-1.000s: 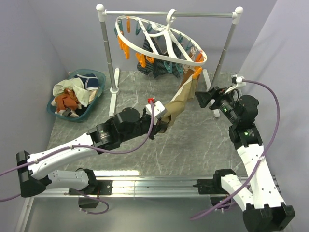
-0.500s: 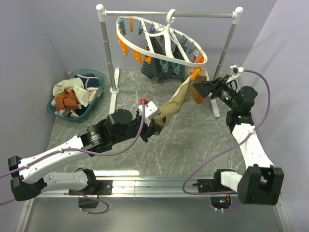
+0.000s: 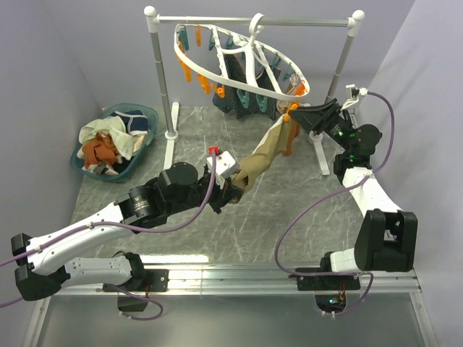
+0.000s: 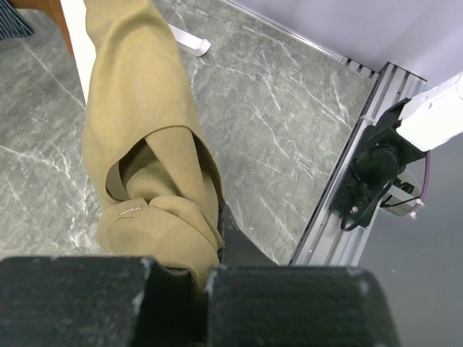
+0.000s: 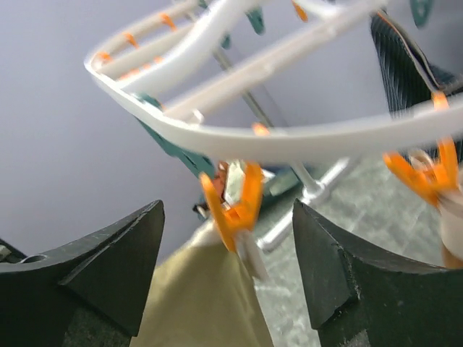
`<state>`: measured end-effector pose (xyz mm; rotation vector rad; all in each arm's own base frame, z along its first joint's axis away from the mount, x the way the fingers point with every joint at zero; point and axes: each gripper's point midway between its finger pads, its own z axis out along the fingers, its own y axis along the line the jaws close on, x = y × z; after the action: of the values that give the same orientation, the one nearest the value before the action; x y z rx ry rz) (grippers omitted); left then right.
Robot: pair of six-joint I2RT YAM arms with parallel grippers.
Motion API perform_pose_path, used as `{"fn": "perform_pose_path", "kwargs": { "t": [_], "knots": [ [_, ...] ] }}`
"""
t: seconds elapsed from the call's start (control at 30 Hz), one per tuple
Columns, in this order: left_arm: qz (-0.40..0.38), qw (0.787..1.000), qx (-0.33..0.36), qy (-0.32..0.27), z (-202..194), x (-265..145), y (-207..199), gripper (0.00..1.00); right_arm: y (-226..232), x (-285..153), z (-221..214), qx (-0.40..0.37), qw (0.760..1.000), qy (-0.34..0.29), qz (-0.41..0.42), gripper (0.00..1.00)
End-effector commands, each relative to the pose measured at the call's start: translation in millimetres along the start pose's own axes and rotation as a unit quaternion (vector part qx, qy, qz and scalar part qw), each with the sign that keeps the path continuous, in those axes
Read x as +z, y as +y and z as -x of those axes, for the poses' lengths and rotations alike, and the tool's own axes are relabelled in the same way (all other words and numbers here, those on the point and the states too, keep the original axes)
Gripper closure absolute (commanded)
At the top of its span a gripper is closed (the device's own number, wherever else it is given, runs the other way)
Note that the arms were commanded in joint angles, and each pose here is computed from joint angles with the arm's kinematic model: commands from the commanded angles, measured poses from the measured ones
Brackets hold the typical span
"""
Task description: Remove the underwear clipped to the hanger
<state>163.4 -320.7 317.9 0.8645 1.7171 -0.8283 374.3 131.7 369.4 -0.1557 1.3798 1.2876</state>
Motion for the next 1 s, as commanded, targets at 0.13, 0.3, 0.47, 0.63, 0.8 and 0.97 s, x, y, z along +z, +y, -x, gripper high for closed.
{"fn": "perform_pose_path", "kwargs": {
  "t": [0.13,0.3,0.47,0.63,0.8,0.97],
  "knots": [
    [-0.014,0.999,-0.010,-0.028,22,-5,-6,1.00,31,15,30,-0.021,0.997,-0.020,0.071,0.32],
    [-0.010,0.999,-0.009,-0.034,25,-5,-5,0.99,30,17,25,-0.019,0.997,-0.006,0.068,0.43],
    [-0.006,0.999,-0.006,-0.037,28,-6,-4,1.00,31,15,20,-0.023,0.998,0.002,0.063,0.38],
    [-0.010,0.999,-0.006,-0.039,29,-6,-5,1.00,28,15,18,-0.025,0.998,0.006,0.055,0.43],
    [-0.008,0.999,-0.007,-0.041,30,-7,-5,1.00,26,17,21,-0.019,0.998,0.005,0.052,0.58],
    [-0.004,0.999,-0.007,-0.040,29,-6,-3,1.00,25,18,22,-0.017,0.998,0.008,0.052,0.72]
  ]
}}
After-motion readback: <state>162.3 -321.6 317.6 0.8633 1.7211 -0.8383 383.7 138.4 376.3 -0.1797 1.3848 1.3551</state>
